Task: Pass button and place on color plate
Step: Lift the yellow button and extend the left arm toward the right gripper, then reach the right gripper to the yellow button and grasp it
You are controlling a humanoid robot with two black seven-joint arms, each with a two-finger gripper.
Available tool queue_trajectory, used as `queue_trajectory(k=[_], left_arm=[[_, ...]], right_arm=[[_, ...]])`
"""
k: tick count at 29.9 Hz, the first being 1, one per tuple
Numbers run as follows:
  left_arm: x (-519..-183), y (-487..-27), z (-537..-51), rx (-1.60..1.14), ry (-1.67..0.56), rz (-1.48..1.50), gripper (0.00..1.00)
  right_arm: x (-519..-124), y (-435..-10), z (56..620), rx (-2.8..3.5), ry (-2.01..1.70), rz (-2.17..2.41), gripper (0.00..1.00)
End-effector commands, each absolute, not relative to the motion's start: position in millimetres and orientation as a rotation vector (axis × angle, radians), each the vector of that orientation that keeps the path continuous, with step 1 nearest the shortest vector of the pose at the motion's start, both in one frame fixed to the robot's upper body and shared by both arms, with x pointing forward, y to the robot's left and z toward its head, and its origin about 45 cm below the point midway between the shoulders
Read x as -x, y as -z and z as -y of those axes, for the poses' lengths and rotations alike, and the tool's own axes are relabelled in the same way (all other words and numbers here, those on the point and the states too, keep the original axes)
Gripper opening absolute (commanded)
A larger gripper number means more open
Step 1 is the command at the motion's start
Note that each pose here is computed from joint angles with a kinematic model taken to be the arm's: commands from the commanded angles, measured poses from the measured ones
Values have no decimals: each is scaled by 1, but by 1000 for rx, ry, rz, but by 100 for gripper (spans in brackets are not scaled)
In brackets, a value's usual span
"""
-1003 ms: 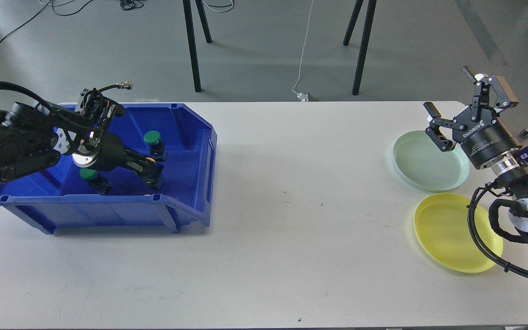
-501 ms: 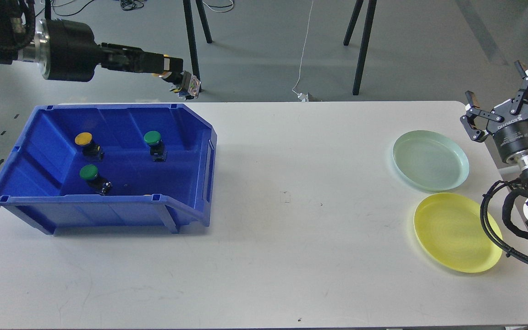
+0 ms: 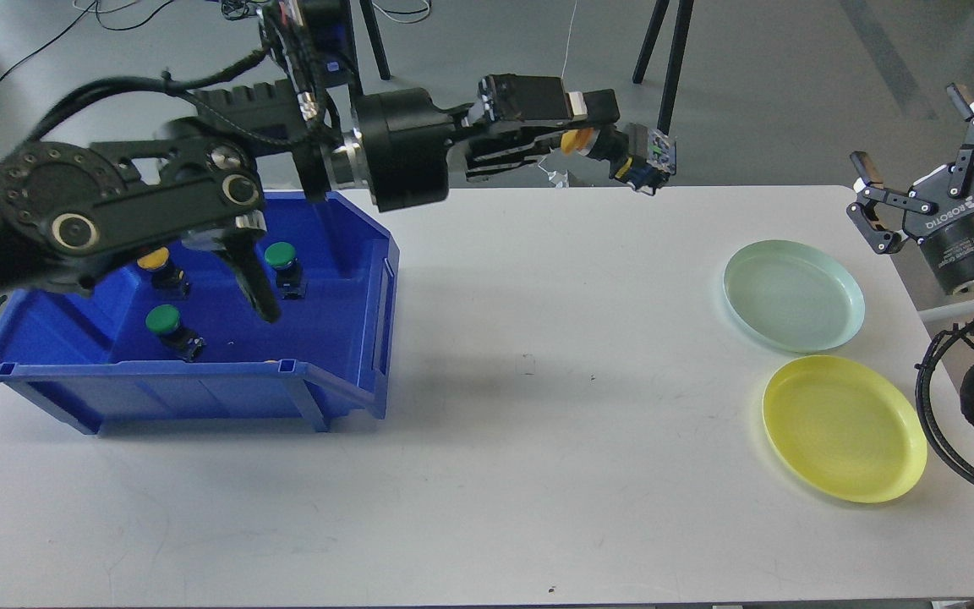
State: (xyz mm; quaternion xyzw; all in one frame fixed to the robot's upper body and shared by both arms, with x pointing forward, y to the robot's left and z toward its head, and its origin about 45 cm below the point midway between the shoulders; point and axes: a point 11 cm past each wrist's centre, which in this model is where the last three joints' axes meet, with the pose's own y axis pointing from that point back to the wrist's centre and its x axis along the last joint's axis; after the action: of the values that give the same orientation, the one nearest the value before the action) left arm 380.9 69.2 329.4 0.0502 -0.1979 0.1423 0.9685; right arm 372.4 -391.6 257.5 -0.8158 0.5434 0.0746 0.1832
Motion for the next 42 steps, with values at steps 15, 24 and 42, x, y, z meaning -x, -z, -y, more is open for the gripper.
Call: queue_trajectory(k=[15,24,42], left_arm=[[-378,-279,-47,-39,-347,277,11],[-377,-276,-47,-40,-347,270,11],[-376,-276,-46,-39,-346,268,11]], right_arm=[[-306,-233,280,2540,-217,-1279,100],[-306,-231,256,2472,-262,-1238,100],[-307,-242,233,2424,-284,-1159,98]])
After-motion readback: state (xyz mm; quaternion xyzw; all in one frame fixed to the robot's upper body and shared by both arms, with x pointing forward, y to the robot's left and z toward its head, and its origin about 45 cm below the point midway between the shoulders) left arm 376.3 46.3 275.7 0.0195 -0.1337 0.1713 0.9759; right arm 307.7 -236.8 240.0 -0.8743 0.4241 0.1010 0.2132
